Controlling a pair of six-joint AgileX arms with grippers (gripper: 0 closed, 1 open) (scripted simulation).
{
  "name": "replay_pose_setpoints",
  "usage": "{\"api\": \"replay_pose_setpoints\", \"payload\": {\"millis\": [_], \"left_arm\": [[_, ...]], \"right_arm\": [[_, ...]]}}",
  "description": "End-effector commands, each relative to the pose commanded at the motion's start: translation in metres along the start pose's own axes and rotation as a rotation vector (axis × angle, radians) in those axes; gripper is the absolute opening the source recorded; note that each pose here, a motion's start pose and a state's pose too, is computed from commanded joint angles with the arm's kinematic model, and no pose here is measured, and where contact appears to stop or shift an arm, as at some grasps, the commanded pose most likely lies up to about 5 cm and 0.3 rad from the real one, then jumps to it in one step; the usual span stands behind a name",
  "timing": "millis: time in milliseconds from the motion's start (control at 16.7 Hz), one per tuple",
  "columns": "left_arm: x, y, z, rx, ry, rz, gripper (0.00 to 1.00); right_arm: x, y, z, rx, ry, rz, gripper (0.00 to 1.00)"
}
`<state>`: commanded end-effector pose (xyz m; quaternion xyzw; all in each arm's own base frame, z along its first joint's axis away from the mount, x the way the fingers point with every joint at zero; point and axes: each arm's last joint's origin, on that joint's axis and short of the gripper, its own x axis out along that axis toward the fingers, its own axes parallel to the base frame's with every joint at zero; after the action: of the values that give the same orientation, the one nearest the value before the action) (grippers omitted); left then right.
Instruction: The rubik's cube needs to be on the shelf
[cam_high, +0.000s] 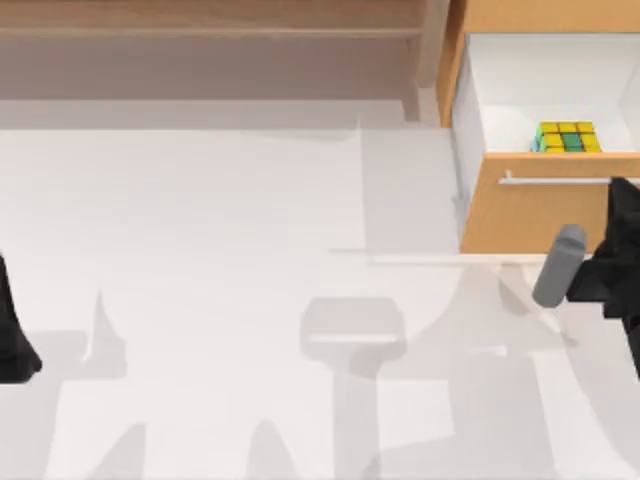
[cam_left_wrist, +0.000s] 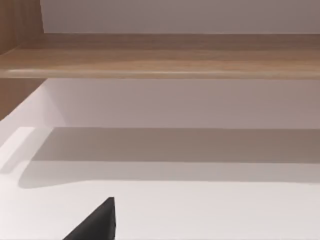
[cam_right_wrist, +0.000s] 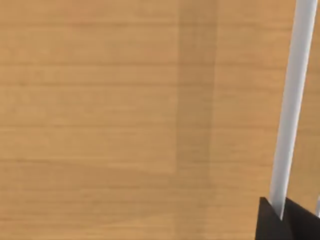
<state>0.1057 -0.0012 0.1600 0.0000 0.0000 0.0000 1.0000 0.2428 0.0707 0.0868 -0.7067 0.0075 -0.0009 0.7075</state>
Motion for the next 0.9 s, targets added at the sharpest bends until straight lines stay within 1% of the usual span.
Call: {"api": "replay_pose_setpoints", "payload": {"millis": [120, 900], "left_arm": [[0.0, 0.0, 0.0, 0.0, 0.0, 0.0, 1.0], [0.0, 0.0, 0.0, 0.0, 0.0, 0.0, 1.0]], "right_arm": [[0.0, 0.0, 0.0, 0.0, 0.0, 0.0, 0.0], [0.0, 0.0, 0.0, 0.0, 0.0, 0.0, 0.98]]}}
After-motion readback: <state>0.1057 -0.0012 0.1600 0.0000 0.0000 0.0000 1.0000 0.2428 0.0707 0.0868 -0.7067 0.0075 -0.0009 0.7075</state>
